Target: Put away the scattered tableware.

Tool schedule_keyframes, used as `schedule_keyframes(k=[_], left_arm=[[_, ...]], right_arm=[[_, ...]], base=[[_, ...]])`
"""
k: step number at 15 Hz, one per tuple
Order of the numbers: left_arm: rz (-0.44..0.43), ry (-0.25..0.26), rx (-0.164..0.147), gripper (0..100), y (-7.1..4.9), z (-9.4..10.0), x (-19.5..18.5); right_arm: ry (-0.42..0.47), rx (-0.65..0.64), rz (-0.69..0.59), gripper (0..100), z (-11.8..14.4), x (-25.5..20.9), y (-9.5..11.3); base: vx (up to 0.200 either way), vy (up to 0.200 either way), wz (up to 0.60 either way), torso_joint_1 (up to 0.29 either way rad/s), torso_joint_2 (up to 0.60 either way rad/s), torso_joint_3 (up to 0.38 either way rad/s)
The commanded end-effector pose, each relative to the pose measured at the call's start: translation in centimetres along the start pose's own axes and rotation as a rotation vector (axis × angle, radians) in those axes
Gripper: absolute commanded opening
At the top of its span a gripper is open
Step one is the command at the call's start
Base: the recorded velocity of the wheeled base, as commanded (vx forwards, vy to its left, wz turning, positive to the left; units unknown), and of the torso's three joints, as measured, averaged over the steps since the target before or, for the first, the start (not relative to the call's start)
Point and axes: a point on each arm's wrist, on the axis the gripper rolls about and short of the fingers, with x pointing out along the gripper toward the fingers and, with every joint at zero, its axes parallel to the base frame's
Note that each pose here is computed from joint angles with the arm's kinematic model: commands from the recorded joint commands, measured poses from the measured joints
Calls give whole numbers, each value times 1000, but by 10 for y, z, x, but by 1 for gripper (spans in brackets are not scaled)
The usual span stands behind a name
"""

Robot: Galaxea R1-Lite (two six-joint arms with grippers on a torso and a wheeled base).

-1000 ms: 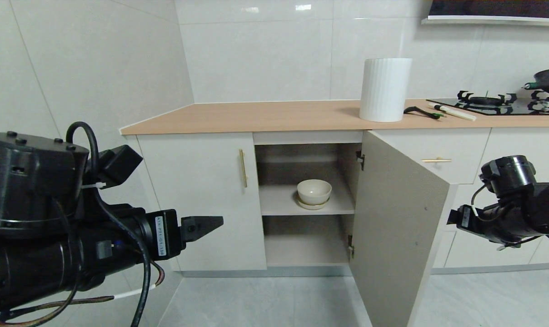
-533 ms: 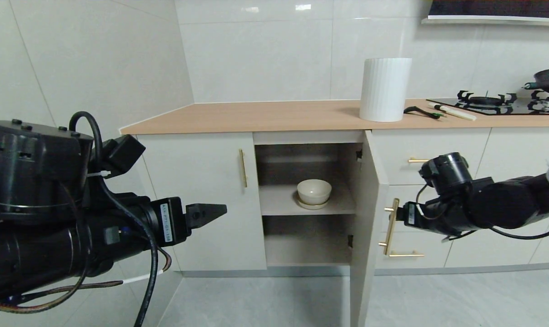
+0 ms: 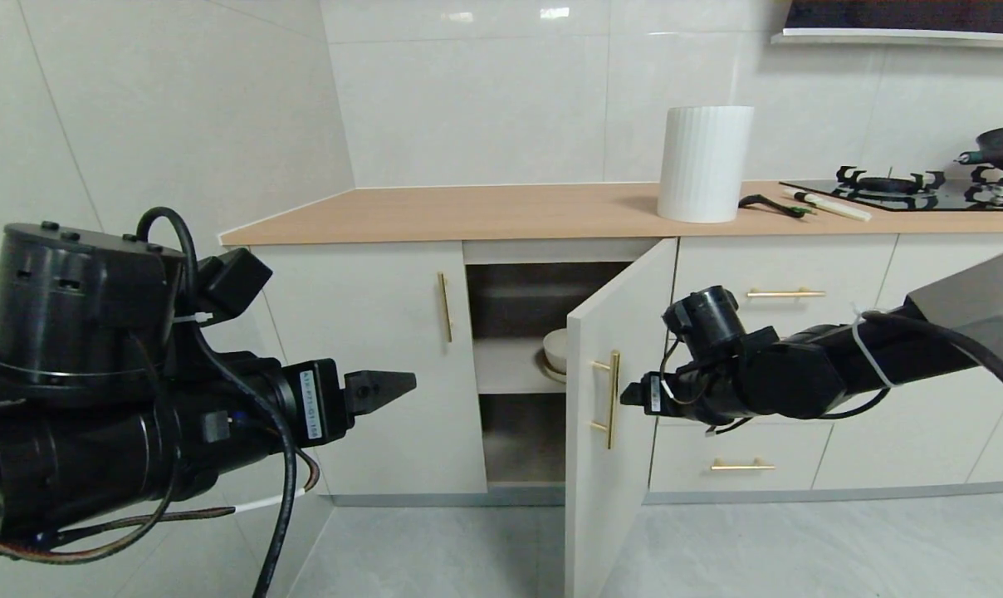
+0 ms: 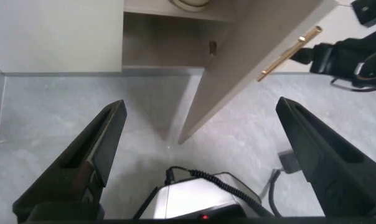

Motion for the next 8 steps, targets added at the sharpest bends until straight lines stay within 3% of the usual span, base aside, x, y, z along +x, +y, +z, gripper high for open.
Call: schedule_keyframes(k=[1, 6, 8], left_arm=[[7, 11, 2, 100, 0, -2, 3], [9, 21, 17, 100, 1, -5, 3], [7, 20, 25, 100, 1, -6, 2]], right_arm=[[1, -2, 6, 100, 1, 7, 3], [8, 4, 8, 100, 0, 18, 4], [8, 14, 7, 100, 0, 24, 5]], base=[[0, 0, 0, 0, 0, 0], [0, 0, 0, 0, 0, 0], [200, 0, 0, 7, 0, 5]])
